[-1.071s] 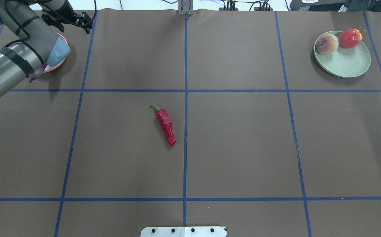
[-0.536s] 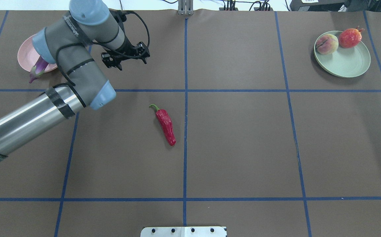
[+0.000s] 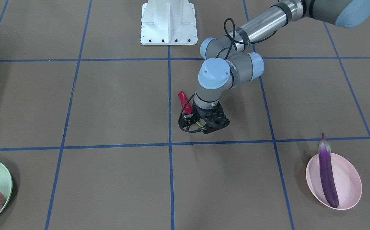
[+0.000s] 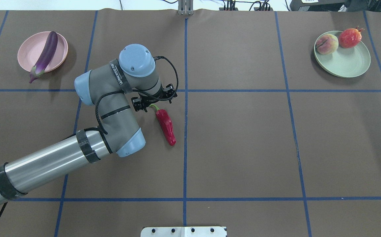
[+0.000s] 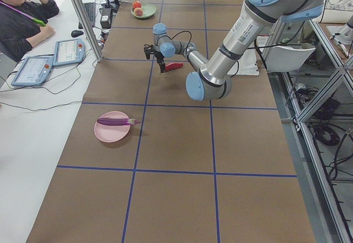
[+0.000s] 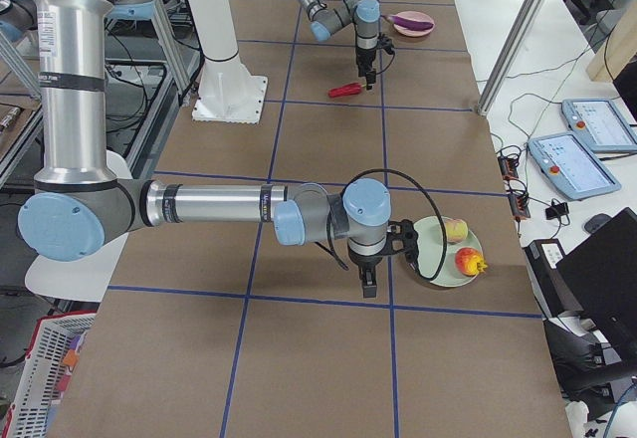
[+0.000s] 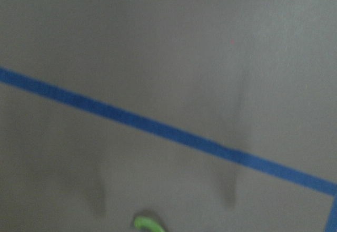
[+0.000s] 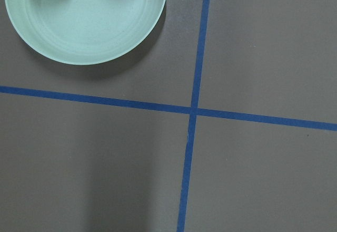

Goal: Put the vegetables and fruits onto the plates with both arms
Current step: 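Grasp the chili pepper with the left gripper and place it on the pink plate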

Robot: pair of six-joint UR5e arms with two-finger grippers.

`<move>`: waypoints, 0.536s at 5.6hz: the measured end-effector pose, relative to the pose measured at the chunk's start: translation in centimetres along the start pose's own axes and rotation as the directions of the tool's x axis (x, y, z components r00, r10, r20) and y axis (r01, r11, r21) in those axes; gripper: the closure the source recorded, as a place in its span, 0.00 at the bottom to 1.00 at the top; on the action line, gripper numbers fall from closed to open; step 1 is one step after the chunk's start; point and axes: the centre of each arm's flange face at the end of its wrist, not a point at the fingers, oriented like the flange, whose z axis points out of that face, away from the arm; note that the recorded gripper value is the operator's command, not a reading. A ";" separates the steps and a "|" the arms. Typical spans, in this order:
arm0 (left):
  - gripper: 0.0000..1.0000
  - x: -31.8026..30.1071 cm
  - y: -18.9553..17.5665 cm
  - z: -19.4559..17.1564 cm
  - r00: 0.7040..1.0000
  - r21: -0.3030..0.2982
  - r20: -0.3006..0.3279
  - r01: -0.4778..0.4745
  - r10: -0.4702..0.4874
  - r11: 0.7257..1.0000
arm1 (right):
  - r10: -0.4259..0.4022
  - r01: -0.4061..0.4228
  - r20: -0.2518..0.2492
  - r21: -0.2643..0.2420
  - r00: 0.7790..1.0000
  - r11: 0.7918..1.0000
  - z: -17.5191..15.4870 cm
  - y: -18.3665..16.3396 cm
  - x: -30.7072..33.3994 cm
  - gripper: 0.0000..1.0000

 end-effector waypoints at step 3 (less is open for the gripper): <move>1.00 0.9 5.7 1.4 0.999 -0.010 0.034 -0.012 0.013 1.000 | 0.001 -0.001 0.000 -0.001 1.000 1.000 0.0 0.0 0.0 0.01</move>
